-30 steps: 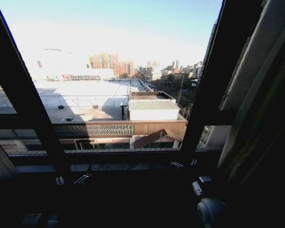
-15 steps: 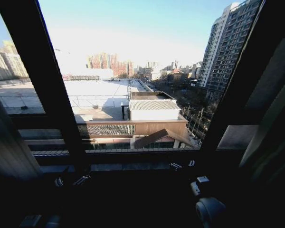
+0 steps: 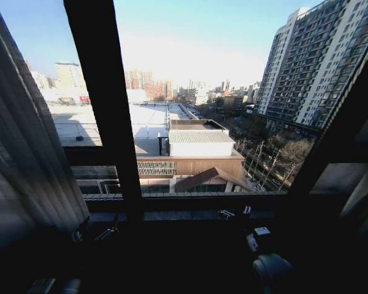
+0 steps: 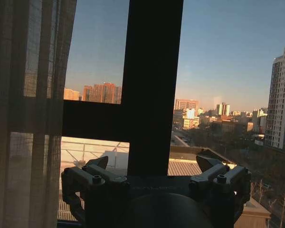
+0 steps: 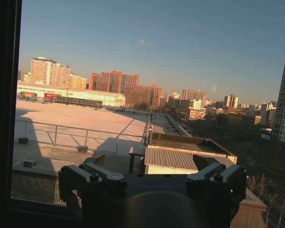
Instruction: Open the curtains by pulling them apart, changing their state from closed to fully open.
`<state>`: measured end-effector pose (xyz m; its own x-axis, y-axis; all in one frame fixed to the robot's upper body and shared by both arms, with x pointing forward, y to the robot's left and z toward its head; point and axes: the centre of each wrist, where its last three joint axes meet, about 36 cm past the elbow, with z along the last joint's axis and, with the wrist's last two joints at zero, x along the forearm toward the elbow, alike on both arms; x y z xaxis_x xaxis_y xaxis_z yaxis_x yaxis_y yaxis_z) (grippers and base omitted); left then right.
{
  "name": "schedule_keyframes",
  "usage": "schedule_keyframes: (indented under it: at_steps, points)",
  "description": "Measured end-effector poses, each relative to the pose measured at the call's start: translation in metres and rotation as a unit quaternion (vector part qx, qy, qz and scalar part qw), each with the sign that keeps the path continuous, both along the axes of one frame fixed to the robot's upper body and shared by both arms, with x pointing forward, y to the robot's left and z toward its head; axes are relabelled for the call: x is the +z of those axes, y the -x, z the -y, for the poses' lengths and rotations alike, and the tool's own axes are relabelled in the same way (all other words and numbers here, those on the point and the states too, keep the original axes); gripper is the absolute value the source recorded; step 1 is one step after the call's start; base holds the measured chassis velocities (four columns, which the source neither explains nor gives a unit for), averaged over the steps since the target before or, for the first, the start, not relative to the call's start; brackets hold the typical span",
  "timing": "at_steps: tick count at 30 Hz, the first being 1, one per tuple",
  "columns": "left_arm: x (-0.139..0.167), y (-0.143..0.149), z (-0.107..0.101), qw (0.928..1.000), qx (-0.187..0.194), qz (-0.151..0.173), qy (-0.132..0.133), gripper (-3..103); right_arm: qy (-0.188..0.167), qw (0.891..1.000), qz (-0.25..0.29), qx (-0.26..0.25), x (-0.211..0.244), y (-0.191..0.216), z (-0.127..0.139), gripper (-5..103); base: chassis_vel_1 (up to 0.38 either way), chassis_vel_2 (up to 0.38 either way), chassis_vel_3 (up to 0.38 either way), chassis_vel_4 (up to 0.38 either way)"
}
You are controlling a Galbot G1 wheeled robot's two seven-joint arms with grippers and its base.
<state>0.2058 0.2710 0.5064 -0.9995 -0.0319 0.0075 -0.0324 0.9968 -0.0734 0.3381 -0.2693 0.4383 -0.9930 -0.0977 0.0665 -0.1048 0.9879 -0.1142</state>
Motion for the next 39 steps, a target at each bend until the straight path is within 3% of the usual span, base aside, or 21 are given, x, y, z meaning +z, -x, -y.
schedule_keyframes:
  at_steps: [32, 39]
  points:
    - [0.000, -0.008, 0.000, 0.9998, -0.001, 0.016, 0.007, 100, -0.002, 1.000, 0.007, -0.005, -0.014, -0.015, -0.005, 100, 0.308, 0.388, -0.306, -0.389]
    - [-0.004, -0.014, 0.000, 0.9999, -0.014, 0.010, 0.000, 100, -0.003, 1.000, 0.011, -0.008, -0.013, -0.020, -0.004, 100, 0.163, 0.174, -0.147, -0.197]
